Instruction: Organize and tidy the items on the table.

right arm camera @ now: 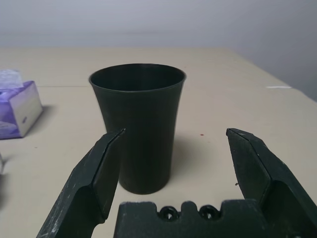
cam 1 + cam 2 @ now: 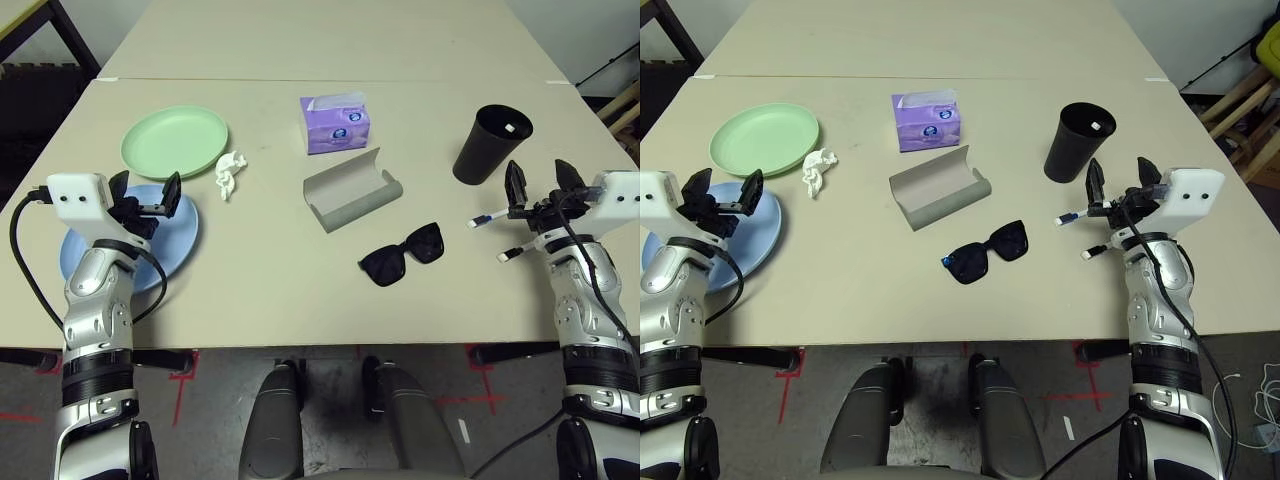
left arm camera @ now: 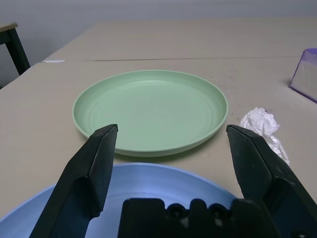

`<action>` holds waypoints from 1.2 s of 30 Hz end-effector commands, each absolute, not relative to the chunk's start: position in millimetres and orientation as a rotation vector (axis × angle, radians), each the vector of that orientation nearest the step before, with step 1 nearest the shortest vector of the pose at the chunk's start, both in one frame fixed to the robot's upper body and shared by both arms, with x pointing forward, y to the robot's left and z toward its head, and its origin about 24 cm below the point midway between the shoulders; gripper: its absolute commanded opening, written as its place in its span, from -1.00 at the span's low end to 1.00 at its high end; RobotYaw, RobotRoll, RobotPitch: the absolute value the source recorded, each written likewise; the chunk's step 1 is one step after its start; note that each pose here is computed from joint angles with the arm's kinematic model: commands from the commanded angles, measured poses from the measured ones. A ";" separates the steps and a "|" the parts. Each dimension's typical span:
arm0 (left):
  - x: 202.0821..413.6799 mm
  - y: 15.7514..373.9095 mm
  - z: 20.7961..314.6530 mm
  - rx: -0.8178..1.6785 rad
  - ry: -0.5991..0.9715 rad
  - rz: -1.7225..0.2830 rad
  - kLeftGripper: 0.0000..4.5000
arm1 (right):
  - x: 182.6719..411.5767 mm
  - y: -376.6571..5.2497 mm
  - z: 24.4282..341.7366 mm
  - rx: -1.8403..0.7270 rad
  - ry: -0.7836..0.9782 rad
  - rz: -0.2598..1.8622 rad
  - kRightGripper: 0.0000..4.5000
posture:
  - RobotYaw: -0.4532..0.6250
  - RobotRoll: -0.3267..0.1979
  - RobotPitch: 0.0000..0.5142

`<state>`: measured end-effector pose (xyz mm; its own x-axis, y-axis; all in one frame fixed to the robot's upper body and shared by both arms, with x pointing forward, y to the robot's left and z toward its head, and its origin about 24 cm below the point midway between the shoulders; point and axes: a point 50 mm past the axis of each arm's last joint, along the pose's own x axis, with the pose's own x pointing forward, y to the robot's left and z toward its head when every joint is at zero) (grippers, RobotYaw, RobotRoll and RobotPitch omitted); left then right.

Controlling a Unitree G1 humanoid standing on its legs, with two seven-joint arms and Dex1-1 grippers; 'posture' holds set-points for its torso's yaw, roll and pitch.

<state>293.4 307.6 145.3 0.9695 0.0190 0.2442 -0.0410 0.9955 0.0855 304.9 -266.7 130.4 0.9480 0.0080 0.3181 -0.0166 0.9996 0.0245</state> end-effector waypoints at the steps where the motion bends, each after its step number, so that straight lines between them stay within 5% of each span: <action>1: 292.6 304.1 145.3 0.093 -0.257 0.017 1.00 | 303.1 -269.8 130.4 0.039 -0.307 0.016 0.99 | 0.04 0.25 -0.22; 18: 292.9 303.2 141.6 0.096 -0.253 0.016 1.00 | 304.7 -272.7 135.5 0.027 -0.302 0.029 0.99 | 0.03 0.25 -0.25; 36: 294.6 304.3 147.0 0.120 -0.248 -0.024 1.00 | 293.5 -244.9 156.9 -0.068 -0.285 0.564 0.99 | 0.07 0.25 -0.29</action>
